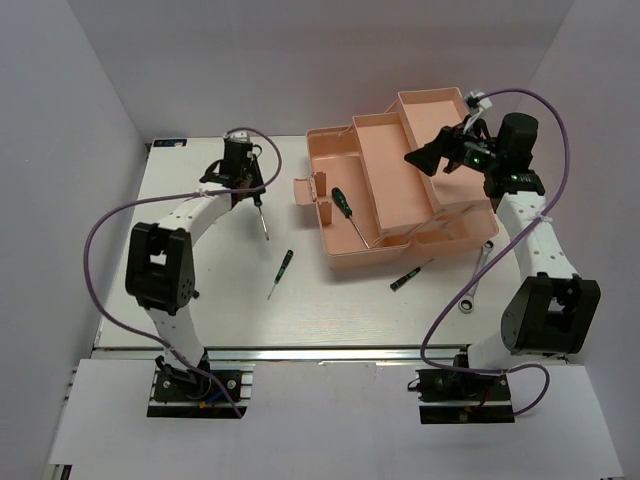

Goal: Sort the tools into containers

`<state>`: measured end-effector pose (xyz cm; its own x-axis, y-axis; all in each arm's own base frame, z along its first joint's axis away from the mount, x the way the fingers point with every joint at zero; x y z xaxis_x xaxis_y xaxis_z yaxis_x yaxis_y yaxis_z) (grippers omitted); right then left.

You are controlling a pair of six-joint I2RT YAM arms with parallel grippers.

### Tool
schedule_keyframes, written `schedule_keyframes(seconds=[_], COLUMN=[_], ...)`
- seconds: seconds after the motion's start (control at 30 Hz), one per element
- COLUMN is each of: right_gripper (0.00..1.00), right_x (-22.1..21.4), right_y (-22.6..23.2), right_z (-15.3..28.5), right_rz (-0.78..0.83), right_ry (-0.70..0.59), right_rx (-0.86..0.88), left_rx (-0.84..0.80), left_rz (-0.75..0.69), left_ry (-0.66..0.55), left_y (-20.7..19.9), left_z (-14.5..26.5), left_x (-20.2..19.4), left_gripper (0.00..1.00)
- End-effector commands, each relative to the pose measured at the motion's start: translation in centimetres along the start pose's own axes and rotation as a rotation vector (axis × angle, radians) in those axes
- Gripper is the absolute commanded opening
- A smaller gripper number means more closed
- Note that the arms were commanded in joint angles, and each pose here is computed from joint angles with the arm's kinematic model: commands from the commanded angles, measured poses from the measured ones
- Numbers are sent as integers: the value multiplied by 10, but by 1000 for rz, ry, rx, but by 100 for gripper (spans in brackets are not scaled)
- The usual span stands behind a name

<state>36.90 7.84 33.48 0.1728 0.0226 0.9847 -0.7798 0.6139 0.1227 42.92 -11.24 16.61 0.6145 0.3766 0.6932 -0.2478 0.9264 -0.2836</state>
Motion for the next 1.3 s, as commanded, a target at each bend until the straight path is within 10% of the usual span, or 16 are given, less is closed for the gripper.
schedule_keyframes(seconds=[0.0, 0.13, 0.27, 0.43, 0.63, 0.8, 1.27], right_gripper=[89, 84, 0, 0, 39, 36, 33], right_x=[8, 1, -10, -22, -38, -74, -142], right_y=[6, 7, 7, 9, 9, 9, 24], right_z=[17, 24, 32, 52, 103, 140, 185], right_rz=[65, 98, 81, 103, 28, -120, -309], right_ry=[-28, 17, 62, 141, 173, 332, 571], right_rx=[14, -35, -74, -173, -292, -478, -718], left_rx=[-189, -473, -768, -877, -822, -787, -831], left_rz=[38, 41, 67, 101, 144, 135, 101], left_ry=[-136, -143, -2, 103, 103, 125, -4], left_y=[-28, -61, -105, -171, -202, -200, -177], left_z=[58, 106, 111, 73, 41, 32, 105], left_x=[52, 78, 78, 49, 41, 35, 76], left_gripper=[0, 0, 0, 0, 20, 52, 60])
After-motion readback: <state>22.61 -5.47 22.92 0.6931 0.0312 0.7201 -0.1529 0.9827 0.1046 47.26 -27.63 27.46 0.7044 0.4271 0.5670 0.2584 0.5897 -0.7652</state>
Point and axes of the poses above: each gripper's point midway between its finger pads, its own z axis back along the fingers, its own y axis along the line the jaws close on, x = y × z, the point moved 8 cm from there along z, back along the fingers, and after that the axes turned 11 degrees about z, right-handed, at the moved point
